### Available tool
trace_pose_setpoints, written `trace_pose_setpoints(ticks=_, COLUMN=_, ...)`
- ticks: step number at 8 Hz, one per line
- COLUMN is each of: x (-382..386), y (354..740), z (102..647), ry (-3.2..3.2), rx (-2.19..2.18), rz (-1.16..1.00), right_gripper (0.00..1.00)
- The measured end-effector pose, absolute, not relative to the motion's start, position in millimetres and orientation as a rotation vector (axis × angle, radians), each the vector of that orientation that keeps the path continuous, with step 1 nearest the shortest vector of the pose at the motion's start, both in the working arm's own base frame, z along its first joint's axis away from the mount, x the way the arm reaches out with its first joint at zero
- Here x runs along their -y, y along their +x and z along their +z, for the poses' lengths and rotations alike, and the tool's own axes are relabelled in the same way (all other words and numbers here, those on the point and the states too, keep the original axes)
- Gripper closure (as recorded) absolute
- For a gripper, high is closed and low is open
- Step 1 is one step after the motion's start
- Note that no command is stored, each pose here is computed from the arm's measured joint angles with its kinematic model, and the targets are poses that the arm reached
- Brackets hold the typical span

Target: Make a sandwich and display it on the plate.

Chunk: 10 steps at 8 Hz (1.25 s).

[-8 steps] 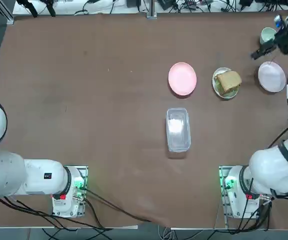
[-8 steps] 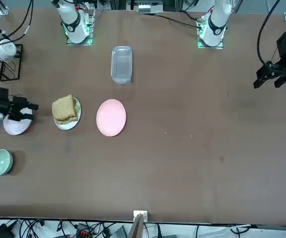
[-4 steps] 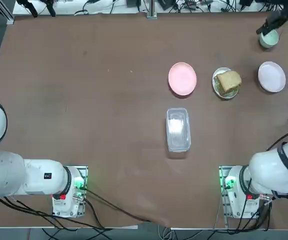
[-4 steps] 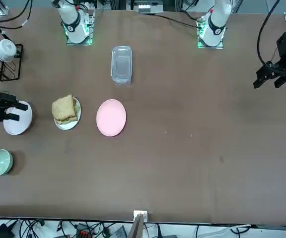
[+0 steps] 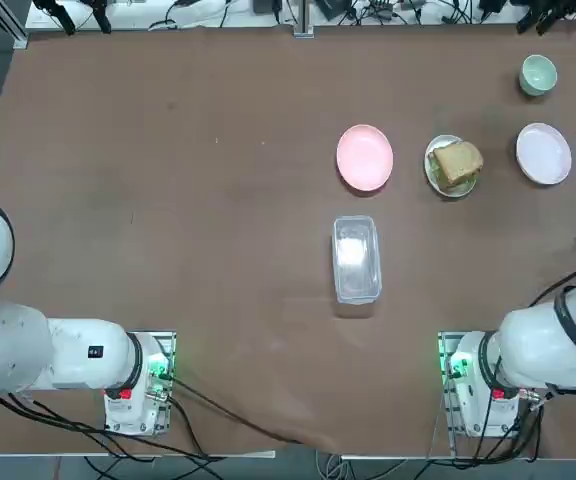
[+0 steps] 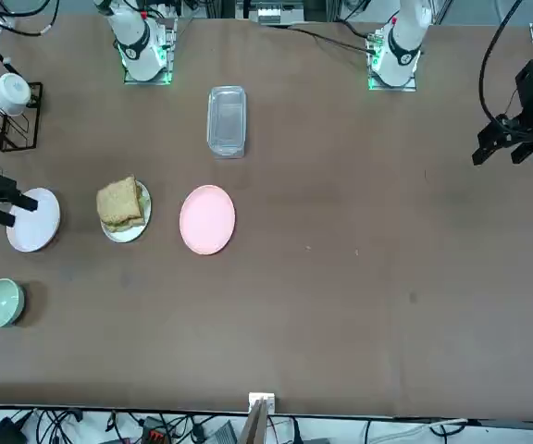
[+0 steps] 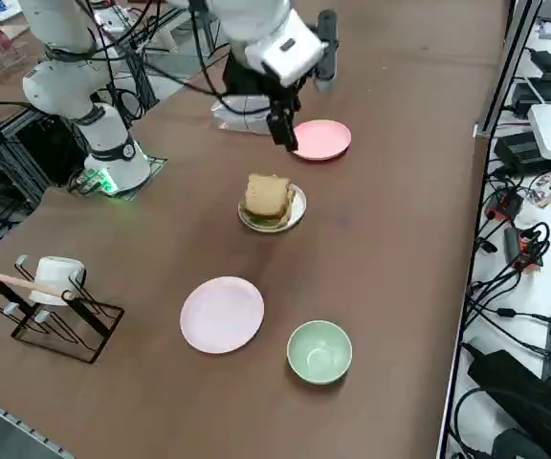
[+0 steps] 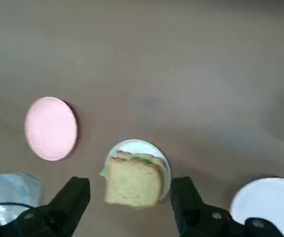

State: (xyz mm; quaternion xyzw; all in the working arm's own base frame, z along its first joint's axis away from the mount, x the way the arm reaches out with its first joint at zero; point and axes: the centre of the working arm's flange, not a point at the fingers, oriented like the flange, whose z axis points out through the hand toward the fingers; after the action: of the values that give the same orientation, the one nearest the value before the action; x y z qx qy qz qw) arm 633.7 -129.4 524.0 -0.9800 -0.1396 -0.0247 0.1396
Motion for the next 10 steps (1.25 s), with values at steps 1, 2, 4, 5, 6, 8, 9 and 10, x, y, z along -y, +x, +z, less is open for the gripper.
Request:
trace_pose_setpoints(ticks=1, x=110, y=639, z=540, ry=-2.893, rx=0.434, rz=-0.072, right_gripper=0.00)
trace_pose_setpoints(ticks=2, x=91, y=642, z=557, ry=-2.943, rx=0.428, rz=-0.088, right_gripper=0.00)
trace_pose_setpoints(ticks=4, x=56, y=632, z=595, ry=-3.025, rx=0.356, rz=-0.118, right_gripper=0.00)
trace_pose_setpoints(ticks=5, x=38, y=622, z=611, ry=-3.056, rx=0.316, rz=-0.111, right_gripper=0.00)
trace_pose_setpoints(ticks=6, x=24, y=610, z=622, ry=-3.075, rx=0.274, rz=-0.102, right_gripper=0.00)
trace_pose_setpoints(ticks=8, x=8, y=584, z=629, ry=-3.119, rx=0.181, rz=-0.071, right_gripper=0.00)
trace_pose_setpoints(ticks=9, x=-2, y=573, z=628, ry=-3.139, rx=0.122, rz=-0.055, right_gripper=0.00)
trace_pose_setpoints(ticks=10, x=-10, y=564, z=627, ry=-3.146, rx=0.080, rz=-0.043, right_gripper=0.00)
